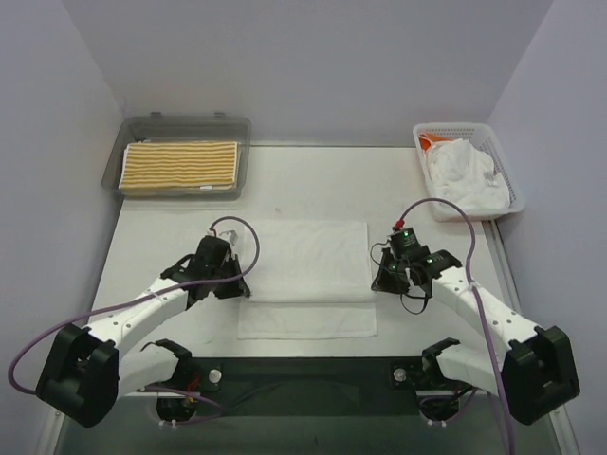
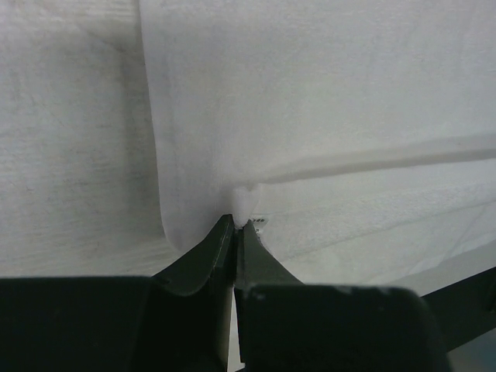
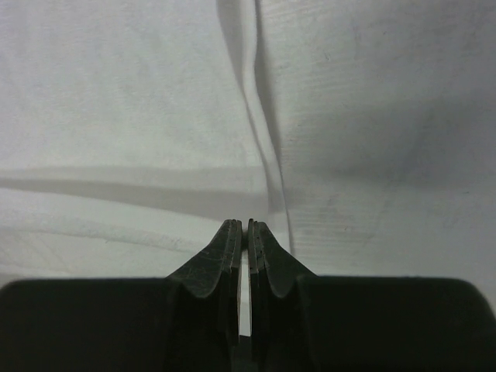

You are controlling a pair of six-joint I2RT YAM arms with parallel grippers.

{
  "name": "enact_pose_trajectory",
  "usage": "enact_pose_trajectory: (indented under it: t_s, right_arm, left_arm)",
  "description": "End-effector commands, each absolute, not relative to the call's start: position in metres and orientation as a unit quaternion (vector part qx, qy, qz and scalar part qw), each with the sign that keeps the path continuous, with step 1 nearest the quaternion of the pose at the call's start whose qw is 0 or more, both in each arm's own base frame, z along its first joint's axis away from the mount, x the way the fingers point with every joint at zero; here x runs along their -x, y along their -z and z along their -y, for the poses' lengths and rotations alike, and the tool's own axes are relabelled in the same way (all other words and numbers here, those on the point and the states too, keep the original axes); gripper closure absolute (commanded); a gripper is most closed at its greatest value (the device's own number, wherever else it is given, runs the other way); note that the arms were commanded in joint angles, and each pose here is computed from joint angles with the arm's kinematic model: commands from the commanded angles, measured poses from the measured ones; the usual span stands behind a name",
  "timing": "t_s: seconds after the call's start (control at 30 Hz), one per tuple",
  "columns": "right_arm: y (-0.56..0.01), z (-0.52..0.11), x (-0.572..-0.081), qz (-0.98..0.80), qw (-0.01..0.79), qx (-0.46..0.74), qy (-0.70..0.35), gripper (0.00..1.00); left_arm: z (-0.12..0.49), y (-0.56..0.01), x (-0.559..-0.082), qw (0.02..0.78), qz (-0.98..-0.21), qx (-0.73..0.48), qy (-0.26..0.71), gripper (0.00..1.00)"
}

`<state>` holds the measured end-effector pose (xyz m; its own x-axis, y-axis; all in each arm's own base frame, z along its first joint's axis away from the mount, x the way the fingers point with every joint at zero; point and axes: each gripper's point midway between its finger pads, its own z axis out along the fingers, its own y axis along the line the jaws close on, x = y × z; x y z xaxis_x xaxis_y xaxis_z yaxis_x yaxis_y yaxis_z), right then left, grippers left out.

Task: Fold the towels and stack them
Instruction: Fold the towel

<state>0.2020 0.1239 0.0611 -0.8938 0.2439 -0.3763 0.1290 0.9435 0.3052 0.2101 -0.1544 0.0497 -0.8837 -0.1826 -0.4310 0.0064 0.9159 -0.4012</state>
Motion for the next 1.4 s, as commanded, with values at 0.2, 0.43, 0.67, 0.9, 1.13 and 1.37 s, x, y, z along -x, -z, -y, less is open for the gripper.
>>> enact_pose_trajectory:
  t_s: [0.2, 0.43, 0.67, 0.9, 1.13, 1.37]
  right_arm:
    - [-0.024, -0.123, -0.196, -0.983, 0.118, -0.104, -0.095, 1.00]
    - [-0.011, -0.119, -0.211, -0.984, 0.100, -0.116, -0.087, 1.00]
    - [-0.007, -0.101, -0.241, -0.974, 0.122, -0.167, -0.092, 1.00]
    - [-0.050, -0.103, -0.282, -0.962, 0.197, -0.152, -0.110, 1.00]
    - [-0.104, -0.100, -0.302, -0.947, 0.268, -0.135, -0.113, 1.00]
    - [-0.140, -0.086, -0.291, -0.934, 0.317, -0.130, -0.100, 1.00]
  left_arm:
    - [0.159, -0.022, -0.204, 0.207, -0.955, 0.084, 0.195, 1.00]
    - [0.158, -0.017, -0.228, 0.222, -0.957, 0.084, 0.166, 1.00]
    - [0.177, -0.028, -0.293, 0.232, -0.959, 0.060, 0.152, 1.00]
    - [0.186, -0.066, -0.330, 0.272, -0.950, 0.031, 0.149, 1.00]
    - [0.181, -0.124, -0.336, 0.347, -0.924, 0.019, 0.161, 1.00]
    - [0.177, -0.154, -0.320, 0.373, -0.908, 0.023, 0.188, 1.00]
